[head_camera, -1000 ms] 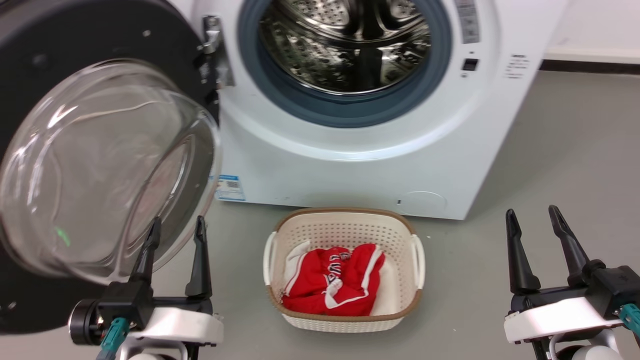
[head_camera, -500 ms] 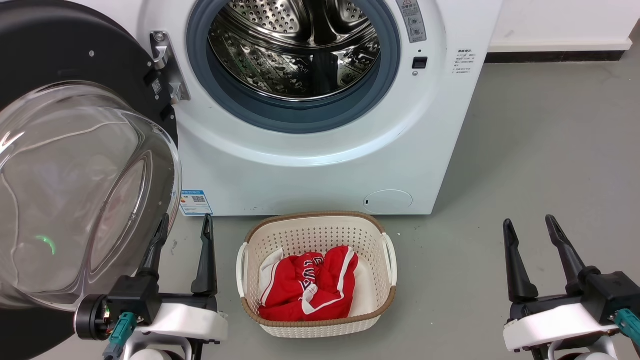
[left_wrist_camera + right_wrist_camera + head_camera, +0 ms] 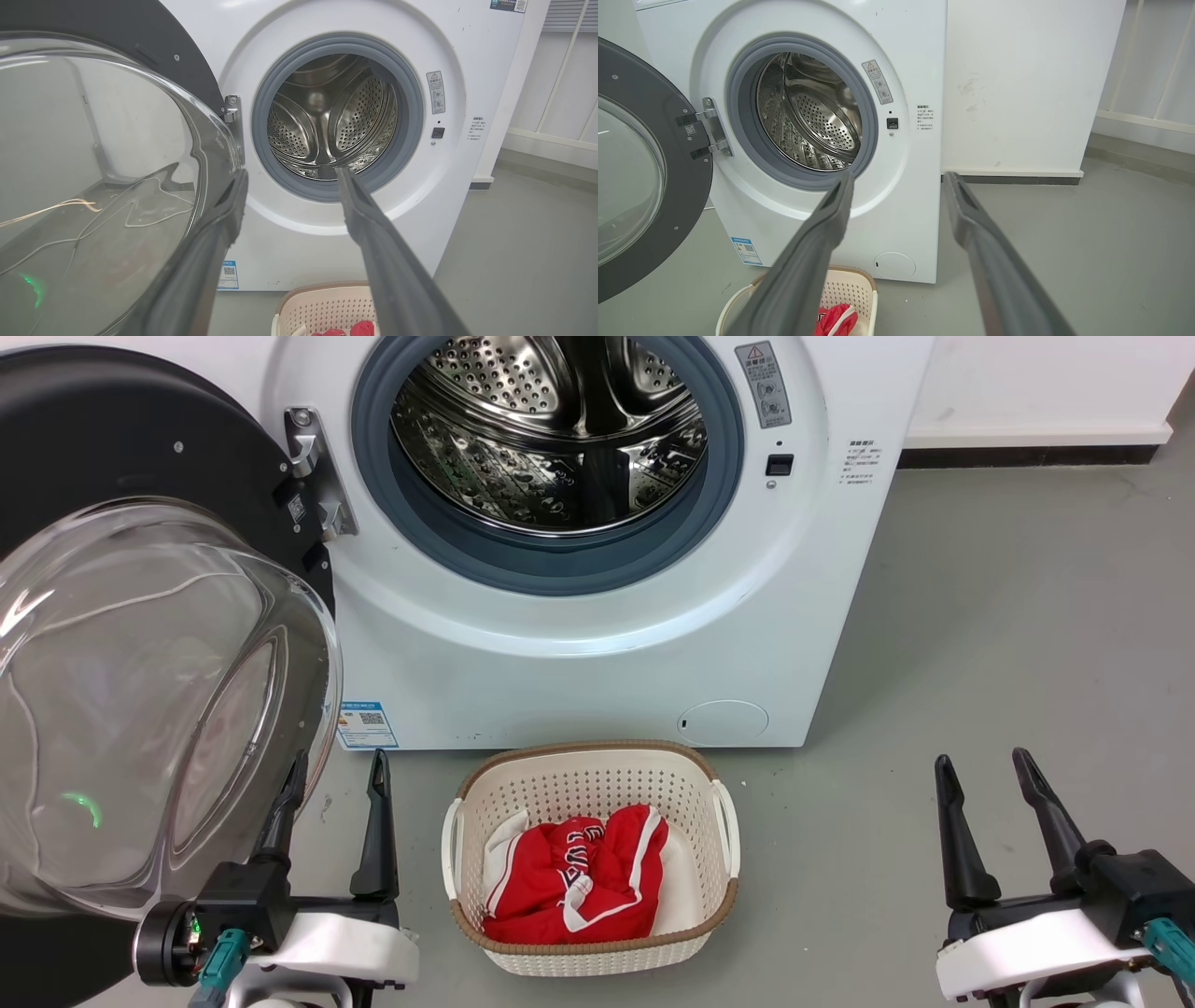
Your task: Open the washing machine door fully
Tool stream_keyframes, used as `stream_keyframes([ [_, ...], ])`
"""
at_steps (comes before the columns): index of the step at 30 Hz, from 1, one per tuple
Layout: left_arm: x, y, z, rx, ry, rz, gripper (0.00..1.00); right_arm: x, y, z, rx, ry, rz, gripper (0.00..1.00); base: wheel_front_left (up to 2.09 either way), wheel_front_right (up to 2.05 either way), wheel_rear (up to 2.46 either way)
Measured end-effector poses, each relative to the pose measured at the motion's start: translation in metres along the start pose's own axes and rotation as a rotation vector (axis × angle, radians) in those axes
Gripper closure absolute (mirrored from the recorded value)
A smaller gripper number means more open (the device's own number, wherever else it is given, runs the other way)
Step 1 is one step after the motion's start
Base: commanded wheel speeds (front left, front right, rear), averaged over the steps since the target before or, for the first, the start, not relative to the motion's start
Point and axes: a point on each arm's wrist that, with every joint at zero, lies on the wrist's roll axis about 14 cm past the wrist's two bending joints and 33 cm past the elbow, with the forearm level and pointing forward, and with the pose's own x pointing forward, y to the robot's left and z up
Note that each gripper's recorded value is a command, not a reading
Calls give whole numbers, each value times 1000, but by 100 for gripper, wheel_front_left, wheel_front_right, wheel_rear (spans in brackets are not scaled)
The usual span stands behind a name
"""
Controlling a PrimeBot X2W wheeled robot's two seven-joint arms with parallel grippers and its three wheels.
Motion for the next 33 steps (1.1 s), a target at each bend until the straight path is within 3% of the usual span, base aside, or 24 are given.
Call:
stream_keyframes([
  [16, 1, -4, -1, 8, 2, -13, 0, -2, -2, -1, 16, 2, -8, 0, 0, 0, 0],
  [17, 0, -3, -3, 7, 9, -12, 100, -3, -2, -4, 17, 11, -8, 100, 0, 0, 0],
  [20, -5, -2, -17, -7, 56, -3, 100, -8, -2, -16, 27, 50, -13, 100, 0, 0, 0],
  [33, -9, 10, -32, -237, 129, 72, 100, -10, -10, -26, 266, 82, -70, 100, 0, 0, 0],
])
